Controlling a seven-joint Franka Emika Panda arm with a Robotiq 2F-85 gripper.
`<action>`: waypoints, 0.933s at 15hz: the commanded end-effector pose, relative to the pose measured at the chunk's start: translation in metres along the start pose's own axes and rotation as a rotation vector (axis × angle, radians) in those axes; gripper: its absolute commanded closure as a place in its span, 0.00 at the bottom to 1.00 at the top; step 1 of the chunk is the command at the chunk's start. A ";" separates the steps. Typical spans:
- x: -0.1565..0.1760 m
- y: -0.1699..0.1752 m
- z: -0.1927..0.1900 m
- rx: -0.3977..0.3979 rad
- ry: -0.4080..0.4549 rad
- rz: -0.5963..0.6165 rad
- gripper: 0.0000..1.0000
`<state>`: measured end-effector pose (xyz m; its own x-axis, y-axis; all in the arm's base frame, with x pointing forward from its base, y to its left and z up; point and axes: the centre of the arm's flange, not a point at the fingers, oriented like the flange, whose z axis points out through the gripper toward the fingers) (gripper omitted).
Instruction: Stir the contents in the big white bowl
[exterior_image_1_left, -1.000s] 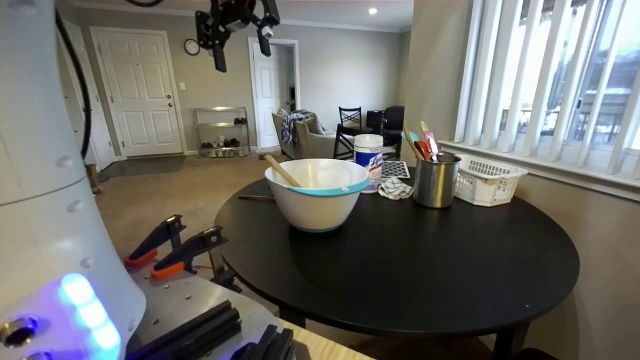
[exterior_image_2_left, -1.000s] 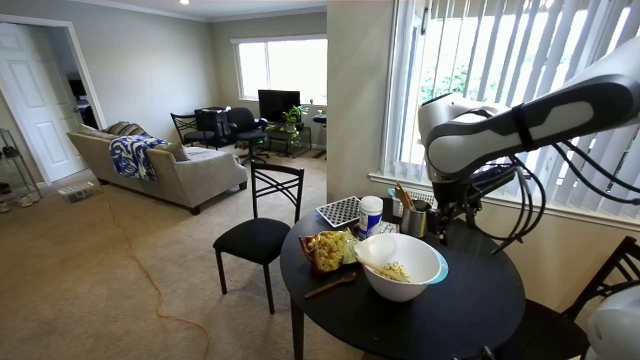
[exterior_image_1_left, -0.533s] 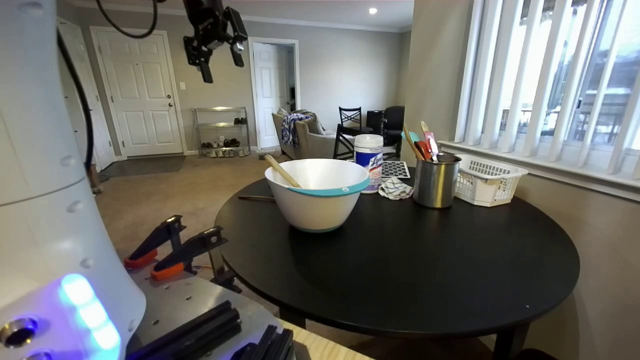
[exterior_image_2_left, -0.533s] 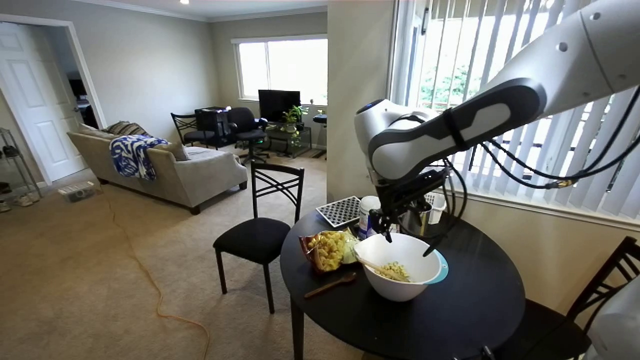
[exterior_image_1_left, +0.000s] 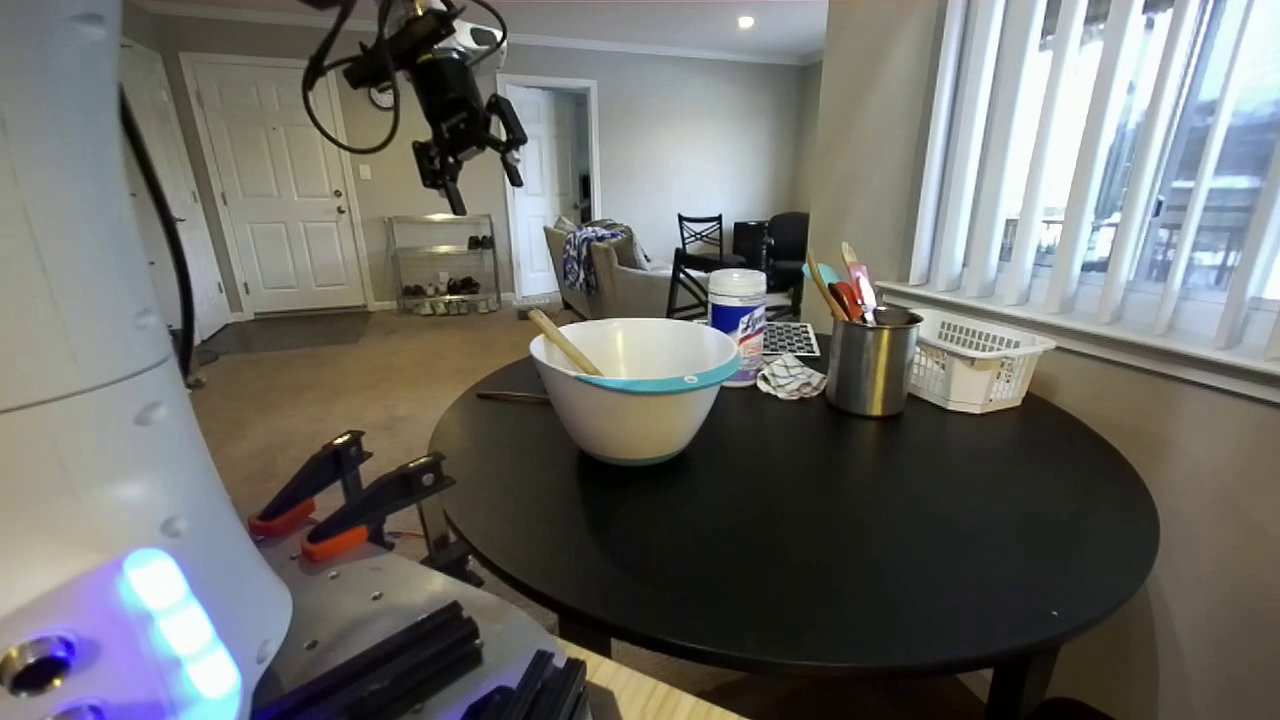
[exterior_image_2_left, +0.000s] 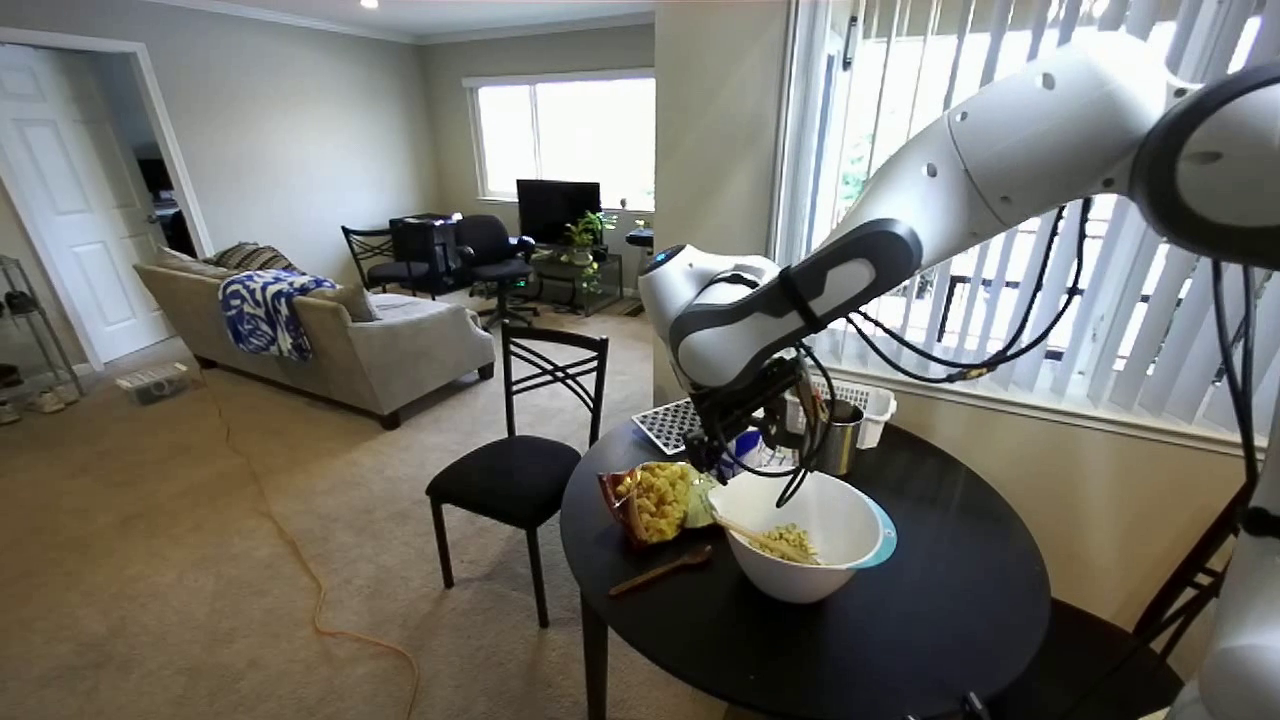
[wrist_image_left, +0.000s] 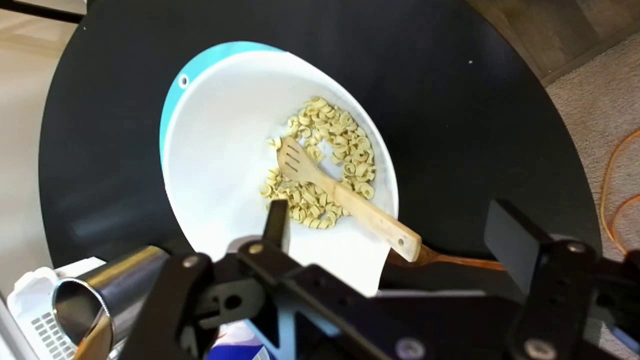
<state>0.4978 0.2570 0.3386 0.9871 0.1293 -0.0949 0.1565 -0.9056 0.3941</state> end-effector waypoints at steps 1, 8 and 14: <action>0.035 -0.026 0.005 -0.015 -0.011 -0.057 0.00; 0.029 -0.027 0.012 0.003 -0.011 -0.029 0.00; 0.039 -0.041 0.011 -0.004 0.009 -0.054 0.00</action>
<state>0.5220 0.2807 0.3147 0.9818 0.1527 -0.1133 0.1852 -0.9028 0.3881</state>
